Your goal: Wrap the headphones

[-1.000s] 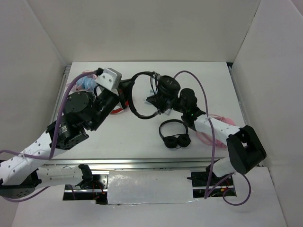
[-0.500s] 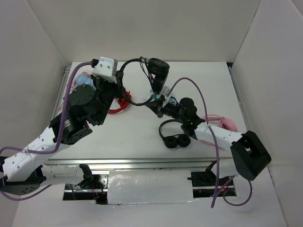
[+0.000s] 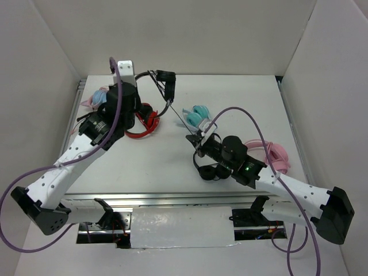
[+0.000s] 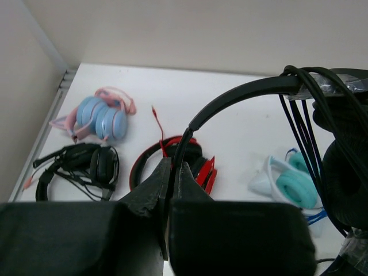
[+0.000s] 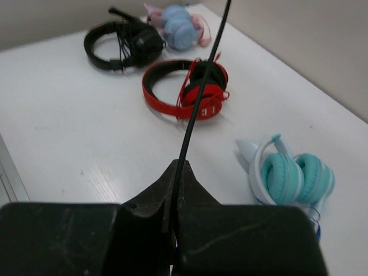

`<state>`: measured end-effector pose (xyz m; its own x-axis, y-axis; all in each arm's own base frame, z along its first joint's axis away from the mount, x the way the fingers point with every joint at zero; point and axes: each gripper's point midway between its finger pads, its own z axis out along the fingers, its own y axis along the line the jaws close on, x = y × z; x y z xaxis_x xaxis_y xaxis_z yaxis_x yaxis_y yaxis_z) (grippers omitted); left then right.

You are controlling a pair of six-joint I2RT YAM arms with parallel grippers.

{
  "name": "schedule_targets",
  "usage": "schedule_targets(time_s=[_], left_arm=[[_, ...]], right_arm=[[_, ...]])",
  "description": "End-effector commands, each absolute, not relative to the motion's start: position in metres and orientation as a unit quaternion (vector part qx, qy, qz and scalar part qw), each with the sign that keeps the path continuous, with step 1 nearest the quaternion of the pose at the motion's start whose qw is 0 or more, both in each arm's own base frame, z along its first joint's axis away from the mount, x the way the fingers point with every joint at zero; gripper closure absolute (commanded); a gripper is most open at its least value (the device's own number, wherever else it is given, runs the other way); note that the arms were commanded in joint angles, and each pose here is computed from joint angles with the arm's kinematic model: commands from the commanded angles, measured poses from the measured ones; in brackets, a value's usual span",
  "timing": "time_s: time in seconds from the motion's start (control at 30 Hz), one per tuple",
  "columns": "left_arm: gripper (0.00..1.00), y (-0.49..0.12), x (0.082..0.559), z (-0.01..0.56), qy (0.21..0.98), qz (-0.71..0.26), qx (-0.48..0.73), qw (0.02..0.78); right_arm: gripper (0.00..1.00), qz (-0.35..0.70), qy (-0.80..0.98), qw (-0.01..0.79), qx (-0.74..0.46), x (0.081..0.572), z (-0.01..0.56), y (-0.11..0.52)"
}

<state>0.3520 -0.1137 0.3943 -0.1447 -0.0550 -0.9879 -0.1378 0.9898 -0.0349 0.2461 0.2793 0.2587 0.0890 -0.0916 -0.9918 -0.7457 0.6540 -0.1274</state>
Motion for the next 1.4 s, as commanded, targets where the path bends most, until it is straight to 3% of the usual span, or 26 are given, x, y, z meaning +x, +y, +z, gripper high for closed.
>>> schedule_targets(time_s=[0.0, 0.27, 0.43, 0.57, 0.87, 1.2, 1.37], left_arm=[[1.0, -0.108, 0.366, 0.376, 0.757, 0.021, -0.118, 0.643], [1.0, -0.13, 0.37, 0.295, 0.802, 0.013, -0.04, 0.596], [1.0, -0.165, 0.347, 0.238, 0.825, -0.041, 0.069, 0.559], [1.0, -0.184, 0.32, 0.203, 0.822, -0.072, 0.136, 0.549], [1.0, -0.231, 0.266, 0.184, 0.772, -0.191, 0.282, 0.537], [1.0, -0.249, 0.244, 0.144, 0.788, -0.189, 0.341, 0.477], [1.0, -0.251, 0.244, 0.154, 0.78, -0.2, 0.332, 0.491]], right_arm=[[1.0, 0.181, 0.655, 0.623, -0.388, 0.242, 0.25, 0.272], [1.0, 0.17, 0.608, 0.562, -0.534, 0.227, 0.266, 0.302], [1.0, 0.065, 0.579, 0.54, -0.608, 0.257, 0.249, 0.294], [1.0, 0.041, 0.568, 0.526, -0.632, 0.274, 0.245, 0.292], [0.96, 0.066, 0.569, 0.459, -0.679, 0.277, 0.211, 0.291], [0.85, 0.086, 0.586, 0.449, -0.669, 0.28, 0.199, 0.29], [0.82, 0.088, 0.609, 0.444, -0.651, 0.286, 0.19, 0.283]])
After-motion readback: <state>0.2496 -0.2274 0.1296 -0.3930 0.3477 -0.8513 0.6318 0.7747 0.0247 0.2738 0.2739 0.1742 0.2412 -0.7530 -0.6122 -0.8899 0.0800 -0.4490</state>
